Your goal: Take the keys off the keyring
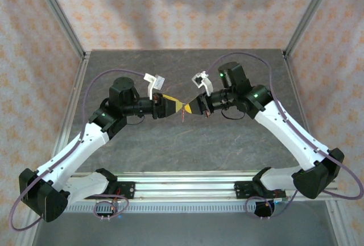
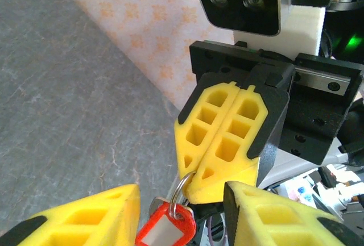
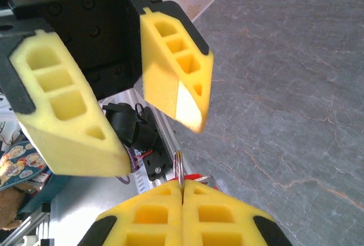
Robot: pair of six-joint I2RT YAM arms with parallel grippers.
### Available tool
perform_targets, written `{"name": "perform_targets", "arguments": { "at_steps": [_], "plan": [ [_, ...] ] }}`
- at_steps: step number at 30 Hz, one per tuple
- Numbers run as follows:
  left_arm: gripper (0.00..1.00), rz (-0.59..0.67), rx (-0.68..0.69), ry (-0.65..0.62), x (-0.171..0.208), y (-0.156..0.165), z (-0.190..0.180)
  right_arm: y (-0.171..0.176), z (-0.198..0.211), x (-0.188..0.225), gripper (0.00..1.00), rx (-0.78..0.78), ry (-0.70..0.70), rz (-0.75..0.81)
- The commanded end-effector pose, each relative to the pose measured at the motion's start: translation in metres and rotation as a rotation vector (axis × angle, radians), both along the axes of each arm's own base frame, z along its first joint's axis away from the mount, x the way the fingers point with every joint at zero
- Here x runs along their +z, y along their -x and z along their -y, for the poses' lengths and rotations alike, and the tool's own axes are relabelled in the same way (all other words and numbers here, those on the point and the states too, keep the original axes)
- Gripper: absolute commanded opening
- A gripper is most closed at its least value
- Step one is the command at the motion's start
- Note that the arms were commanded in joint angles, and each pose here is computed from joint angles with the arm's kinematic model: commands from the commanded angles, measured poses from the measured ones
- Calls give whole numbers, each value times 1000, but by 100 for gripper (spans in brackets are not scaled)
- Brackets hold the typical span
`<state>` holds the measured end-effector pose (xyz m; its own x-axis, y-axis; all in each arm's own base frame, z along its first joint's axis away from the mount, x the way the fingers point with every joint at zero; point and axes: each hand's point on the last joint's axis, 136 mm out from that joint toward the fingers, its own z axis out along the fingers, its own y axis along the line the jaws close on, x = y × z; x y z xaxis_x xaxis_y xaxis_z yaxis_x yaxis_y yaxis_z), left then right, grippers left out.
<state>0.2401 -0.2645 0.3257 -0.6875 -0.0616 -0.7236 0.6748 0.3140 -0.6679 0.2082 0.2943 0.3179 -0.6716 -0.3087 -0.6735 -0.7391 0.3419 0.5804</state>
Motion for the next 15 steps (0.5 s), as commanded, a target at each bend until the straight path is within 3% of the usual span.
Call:
{"name": "perform_targets", "arguments": {
  "at_steps": [1, 7, 11, 15],
  "plan": [
    [39, 50, -55, 66, 24, 9, 6, 2, 0, 30, 1, 16, -75, 51],
    [25, 42, -64, 57, 22, 12, 7, 0, 0, 32, 2, 8, -83, 50],
    [31, 40, -53, 48, 18, 12, 6, 1, -2, 33, 2, 24, -96, 42],
    [30, 41, -48, 41, 16, 11, 5, 2, -2, 36, 2, 30, -106, 44]
  ]
}}
